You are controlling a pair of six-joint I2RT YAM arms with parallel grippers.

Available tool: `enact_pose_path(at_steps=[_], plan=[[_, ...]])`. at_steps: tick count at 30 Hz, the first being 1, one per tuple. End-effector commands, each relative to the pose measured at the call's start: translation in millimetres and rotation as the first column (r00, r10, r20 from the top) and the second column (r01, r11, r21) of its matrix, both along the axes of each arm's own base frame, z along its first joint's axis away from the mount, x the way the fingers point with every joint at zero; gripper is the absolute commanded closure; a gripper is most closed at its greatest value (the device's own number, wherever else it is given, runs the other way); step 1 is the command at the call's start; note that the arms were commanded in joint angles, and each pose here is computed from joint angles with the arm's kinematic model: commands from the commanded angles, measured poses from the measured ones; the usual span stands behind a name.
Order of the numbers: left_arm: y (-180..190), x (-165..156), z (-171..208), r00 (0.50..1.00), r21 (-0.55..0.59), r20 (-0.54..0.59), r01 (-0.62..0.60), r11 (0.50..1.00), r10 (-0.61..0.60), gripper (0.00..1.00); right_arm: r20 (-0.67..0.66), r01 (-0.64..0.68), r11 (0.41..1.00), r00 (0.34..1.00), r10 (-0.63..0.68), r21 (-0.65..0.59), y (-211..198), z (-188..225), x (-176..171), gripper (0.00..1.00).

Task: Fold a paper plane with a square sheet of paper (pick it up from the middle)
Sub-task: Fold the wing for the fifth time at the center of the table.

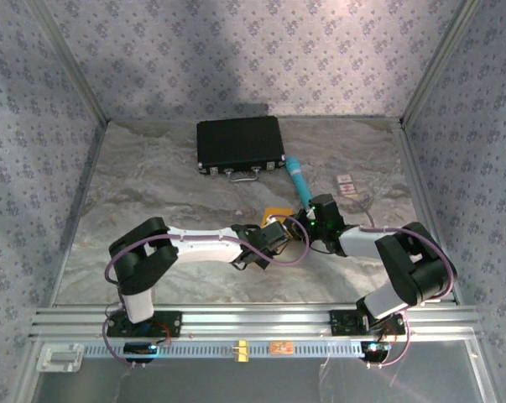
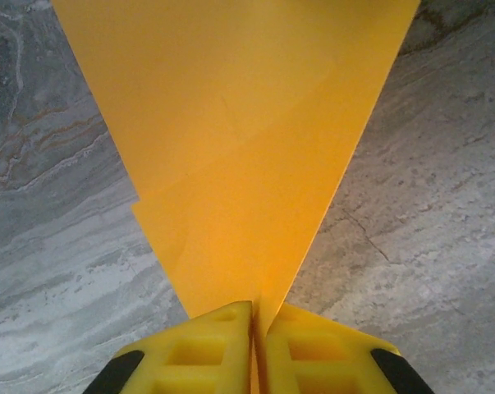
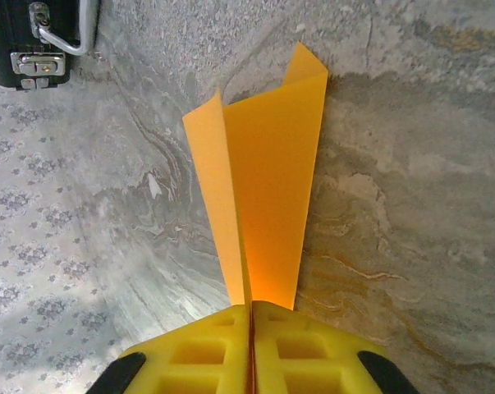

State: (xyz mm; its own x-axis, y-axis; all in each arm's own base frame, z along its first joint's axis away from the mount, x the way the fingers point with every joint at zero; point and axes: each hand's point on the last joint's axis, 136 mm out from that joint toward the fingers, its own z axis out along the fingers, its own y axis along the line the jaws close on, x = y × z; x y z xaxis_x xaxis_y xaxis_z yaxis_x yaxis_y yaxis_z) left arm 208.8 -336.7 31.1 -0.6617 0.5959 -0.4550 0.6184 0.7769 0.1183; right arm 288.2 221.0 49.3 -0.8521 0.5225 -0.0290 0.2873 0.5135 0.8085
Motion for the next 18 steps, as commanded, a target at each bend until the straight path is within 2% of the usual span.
enact_pose_path(at_steps=[1,10,18], plan=[[1.5,0.9,-0.6,1.0,0.021,0.014,-0.011,1.0,0.01,0.88,0.018,-0.001,1.0,1.0,0.001,-0.005,-1.8,7.8,2.3,0.91],[5.9,2.9,-0.7,0.999,0.042,0.02,-0.038,0.998,0.037,0.83,0.015,-0.003,1.0,1.0,0.003,0.0,-1.8,7.3,1.0,0.97],[5.8,1.6,-1.1,0.999,0.033,0.012,-0.046,0.998,0.045,0.85,0.012,-0.003,1.0,1.0,0.003,-0.004,-1.8,6.4,0.2,0.98]])
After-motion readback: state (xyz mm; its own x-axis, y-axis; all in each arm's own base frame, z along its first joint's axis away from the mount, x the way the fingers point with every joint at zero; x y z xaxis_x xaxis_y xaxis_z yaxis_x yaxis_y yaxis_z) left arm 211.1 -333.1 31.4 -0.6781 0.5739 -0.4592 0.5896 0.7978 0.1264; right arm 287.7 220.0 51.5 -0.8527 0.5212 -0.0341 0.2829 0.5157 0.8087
